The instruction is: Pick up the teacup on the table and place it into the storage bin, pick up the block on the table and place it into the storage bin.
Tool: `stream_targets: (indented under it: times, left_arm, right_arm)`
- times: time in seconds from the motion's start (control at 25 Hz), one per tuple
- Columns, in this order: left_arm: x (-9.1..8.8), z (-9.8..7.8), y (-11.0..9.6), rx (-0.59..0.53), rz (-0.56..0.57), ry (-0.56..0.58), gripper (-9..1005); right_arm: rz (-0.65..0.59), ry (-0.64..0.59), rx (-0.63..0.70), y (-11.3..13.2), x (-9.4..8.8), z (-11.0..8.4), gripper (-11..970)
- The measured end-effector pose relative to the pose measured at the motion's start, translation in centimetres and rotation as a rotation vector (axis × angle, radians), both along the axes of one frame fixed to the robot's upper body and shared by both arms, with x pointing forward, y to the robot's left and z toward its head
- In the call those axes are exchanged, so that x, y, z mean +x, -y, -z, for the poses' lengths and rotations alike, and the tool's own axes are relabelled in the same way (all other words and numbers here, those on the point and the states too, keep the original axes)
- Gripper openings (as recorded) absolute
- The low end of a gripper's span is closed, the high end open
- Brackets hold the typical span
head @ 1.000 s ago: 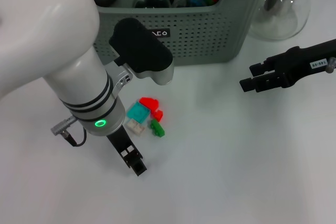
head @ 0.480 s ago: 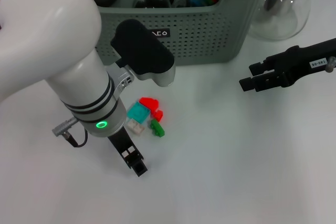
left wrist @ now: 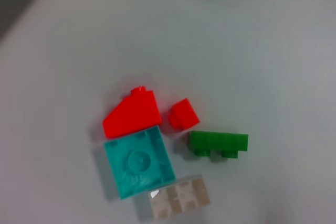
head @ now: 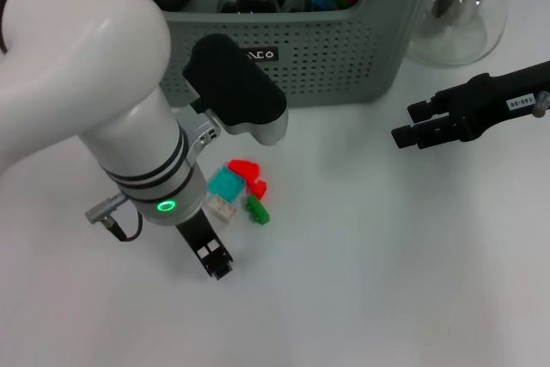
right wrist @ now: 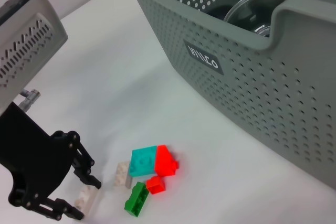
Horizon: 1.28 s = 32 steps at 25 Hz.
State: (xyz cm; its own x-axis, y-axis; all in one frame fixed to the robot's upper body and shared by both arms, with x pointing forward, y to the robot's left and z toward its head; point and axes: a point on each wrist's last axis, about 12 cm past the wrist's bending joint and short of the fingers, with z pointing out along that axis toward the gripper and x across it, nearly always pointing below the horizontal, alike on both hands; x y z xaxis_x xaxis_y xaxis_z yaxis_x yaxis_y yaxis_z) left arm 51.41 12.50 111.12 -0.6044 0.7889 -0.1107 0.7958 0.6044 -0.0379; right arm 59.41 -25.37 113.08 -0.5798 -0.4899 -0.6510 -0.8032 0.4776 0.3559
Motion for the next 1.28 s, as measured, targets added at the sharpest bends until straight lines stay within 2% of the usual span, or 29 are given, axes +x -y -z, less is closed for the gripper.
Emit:
stream_targets:
  times: [0.24, 0.36, 0.48, 0.64, 0.76, 0.8, 0.92, 1.0, 1.04, 1.12, 1.28]
  left_arm:
    - [0.1, -0.3, 0.1, -0.004, 0.002, 0.008, 414]
    - [0.2, -1.1, 0.1, -0.024, -0.003, 0.027, 416]
    - [0.5, -2.6, -0.6, -0.069, -0.036, 0.057, 417]
    - [1.4, -5.9, -2.8, -0.206, -0.116, 0.120, 420]
    - [1.7, -10.2, -5.1, -0.401, -0.156, 0.205, 421]
    - [1.7, -10.8, -5.5, -0.429, -0.158, 0.219, 422]
    - [1.9, -14.2, -7.0, -0.561, -0.157, 0.331, 424]
    - [3.0, -16.2, -7.6, -0.621, -0.158, 0.421, 425]
    - [3.5, -16.7, -7.8, -0.635, -0.166, 0.447, 425]
    - [5.0, -17.2, -8.0, -0.646, -0.188, 0.491, 426]
    - [9.1, -16.8, -8.3, -0.619, -0.263, 0.534, 429]
  right_arm:
    - [0.001, 0.002, -0.001, 0.0, 0.0, 0.0, 655]
    - [0.002, 0.003, -0.002, 0.1, 0.1, -0.1, 655]
    - [0.005, 0.006, -0.005, 0.3, 0.2, -0.2, 655]
    - [0.008, 0.010, -0.006, 0.3, 0.3, -0.4, 655]
    - [0.010, 0.012, -0.004, 0.3, 0.4, -0.6, 655]
    - [0.012, 0.012, -0.002, 0.4, 0.4, -0.6, 655]
    - [0.017, 0.013, 0.001, 0.4, 0.5, -0.7, 655]
    - [0.016, 0.010, 0.003, 0.4, 0.5, -0.8, 655]
    - [0.017, 0.010, 0.003, 0.3, 0.5, -0.8, 655]
    - [0.018, 0.008, 0.004, 0.2, 0.6, -0.9, 655]
    - [0.017, 0.008, 0.004, 0.1, 0.7, -0.9, 655]
